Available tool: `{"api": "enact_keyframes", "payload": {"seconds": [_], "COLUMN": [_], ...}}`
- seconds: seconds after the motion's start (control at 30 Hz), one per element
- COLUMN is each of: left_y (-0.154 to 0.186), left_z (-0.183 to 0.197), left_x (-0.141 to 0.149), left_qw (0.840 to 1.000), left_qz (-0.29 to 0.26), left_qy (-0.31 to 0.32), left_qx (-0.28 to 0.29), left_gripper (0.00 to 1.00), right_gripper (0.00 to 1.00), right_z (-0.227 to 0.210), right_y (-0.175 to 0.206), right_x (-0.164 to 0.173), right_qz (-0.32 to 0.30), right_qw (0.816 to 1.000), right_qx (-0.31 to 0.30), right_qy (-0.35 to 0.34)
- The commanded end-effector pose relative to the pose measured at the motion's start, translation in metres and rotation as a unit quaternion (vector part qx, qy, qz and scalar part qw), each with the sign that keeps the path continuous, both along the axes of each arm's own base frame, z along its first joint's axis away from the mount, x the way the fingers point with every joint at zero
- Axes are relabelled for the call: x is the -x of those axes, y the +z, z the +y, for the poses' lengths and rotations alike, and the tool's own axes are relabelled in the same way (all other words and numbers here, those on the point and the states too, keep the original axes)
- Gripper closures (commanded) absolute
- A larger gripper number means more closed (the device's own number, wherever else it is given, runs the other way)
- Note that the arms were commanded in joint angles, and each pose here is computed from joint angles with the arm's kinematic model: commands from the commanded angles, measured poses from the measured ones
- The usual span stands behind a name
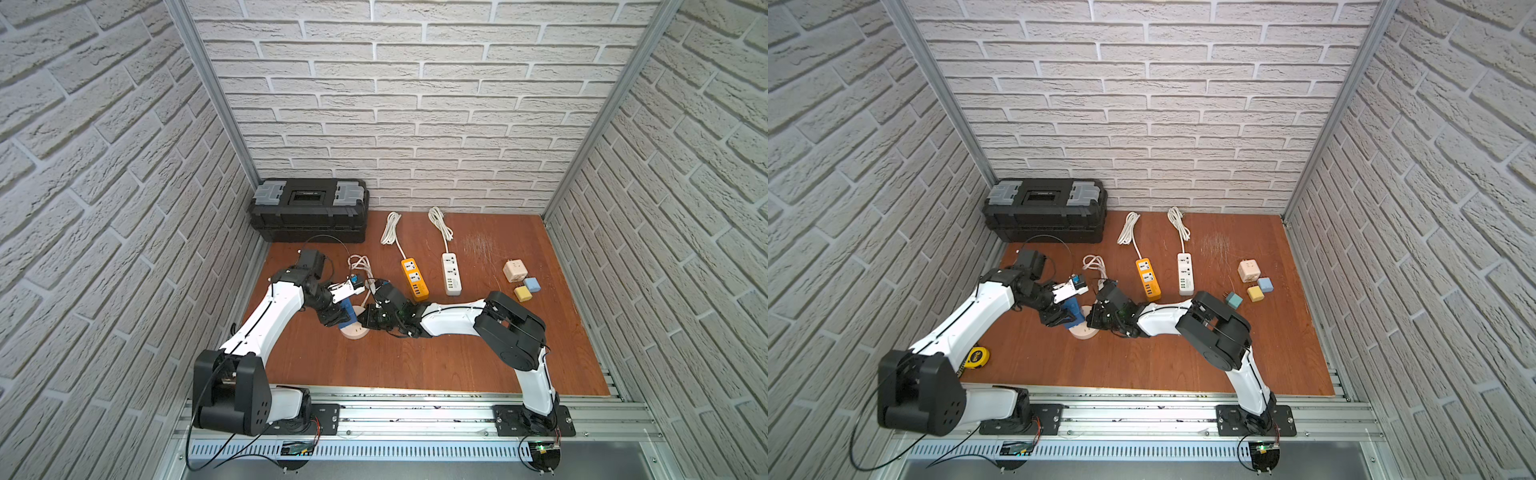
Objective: Pull the plug off the socket
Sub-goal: Remove the plug from the socket.
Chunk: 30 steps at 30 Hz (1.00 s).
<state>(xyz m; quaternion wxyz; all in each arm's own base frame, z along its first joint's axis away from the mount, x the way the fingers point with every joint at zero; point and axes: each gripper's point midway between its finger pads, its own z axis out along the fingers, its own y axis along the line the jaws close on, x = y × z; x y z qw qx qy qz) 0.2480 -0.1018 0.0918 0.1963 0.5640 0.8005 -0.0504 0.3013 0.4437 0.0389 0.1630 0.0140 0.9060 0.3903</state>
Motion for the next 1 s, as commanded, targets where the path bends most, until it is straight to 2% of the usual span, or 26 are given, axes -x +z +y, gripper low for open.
{"api": "enact_keyframes", "payload": {"seconds": [0.0,0.23,0.33,0.47,0.7,0.97], "left_y": [0.018,0.027,0.031,0.033,0.028,0.042], "left_z": [0.001,0.0,-0.004,-0.004,-0.003,-0.006], "left_x": [-0.018,-0.02,-0.019,-0.019,-0.017,-0.011], "left_qw": [0.999,0.986,0.981,0.985,0.998,0.997], "left_qz": [-0.002,0.115,0.141,0.112,0.004,0.017], "left_qy": [0.019,0.051,0.051,0.047,0.02,0.031], "left_qx": [0.03,0.112,0.127,0.121,0.051,0.074], "left_gripper": [1.0,1.0,1.0,1.0,1.0,1.0], "right_gripper": [0.97,0.97,0.97,0.97,0.97,0.97], "right_z": [-0.089,-0.09,-0.09,-0.091,-0.092,-0.083], "right_y": [-0.113,-0.113,-0.113,-0.114,-0.115,-0.108], "right_x": [0.048,0.048,0.048,0.048,0.048,0.044], "right_qz": [0.128,0.128,0.128,0.127,0.128,0.116], "right_qw": [0.969,0.969,0.969,0.969,0.968,0.973], "right_qx": [0.205,0.205,0.206,0.208,0.209,0.195], "right_qy": [-0.048,-0.048,-0.048,-0.05,-0.05,-0.037]}}
